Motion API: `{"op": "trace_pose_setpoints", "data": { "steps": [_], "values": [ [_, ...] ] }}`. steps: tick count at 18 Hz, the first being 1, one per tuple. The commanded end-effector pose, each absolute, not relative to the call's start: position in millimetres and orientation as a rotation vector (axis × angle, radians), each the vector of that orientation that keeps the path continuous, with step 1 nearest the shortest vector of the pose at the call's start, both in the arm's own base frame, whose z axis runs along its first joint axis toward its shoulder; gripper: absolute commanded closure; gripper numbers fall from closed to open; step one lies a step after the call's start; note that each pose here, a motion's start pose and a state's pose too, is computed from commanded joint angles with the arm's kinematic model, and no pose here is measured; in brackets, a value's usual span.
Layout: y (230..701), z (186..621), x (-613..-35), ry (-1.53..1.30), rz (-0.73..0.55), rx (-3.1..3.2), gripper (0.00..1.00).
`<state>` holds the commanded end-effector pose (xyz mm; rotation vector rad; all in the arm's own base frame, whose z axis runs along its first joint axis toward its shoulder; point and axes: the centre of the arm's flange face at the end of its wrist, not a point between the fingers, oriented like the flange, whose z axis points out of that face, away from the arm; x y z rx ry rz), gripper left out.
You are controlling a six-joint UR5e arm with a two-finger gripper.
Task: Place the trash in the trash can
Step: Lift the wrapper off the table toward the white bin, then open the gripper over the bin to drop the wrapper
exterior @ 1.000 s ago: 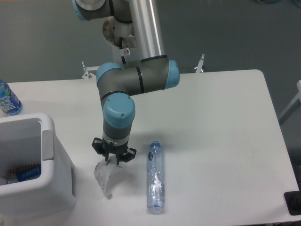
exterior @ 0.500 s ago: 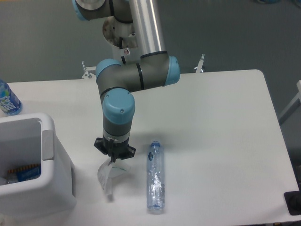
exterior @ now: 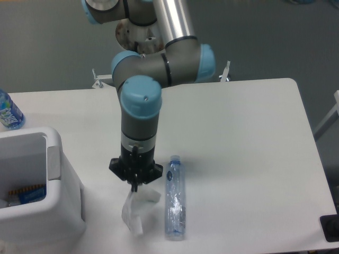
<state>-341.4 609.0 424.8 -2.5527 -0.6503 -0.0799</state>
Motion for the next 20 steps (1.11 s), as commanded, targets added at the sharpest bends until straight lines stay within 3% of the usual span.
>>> {"op": "trace_pose_setpoints", "data": {
  "steps": [8,12,15,20],
  "values": [
    [606.2,491.3,-326.7,-0.761,-0.135,-2.402,1.00],
    [590.3,544.7,-302.4,-0.753,-0.155,-2.318,1.00],
    [582.9,580.0,-267.4,-0.710,-0.171,-2.278,1.00],
    [608.0,574.4,-177.0,-0.604,-0.271,-2.330,1.00]
  ]
}}
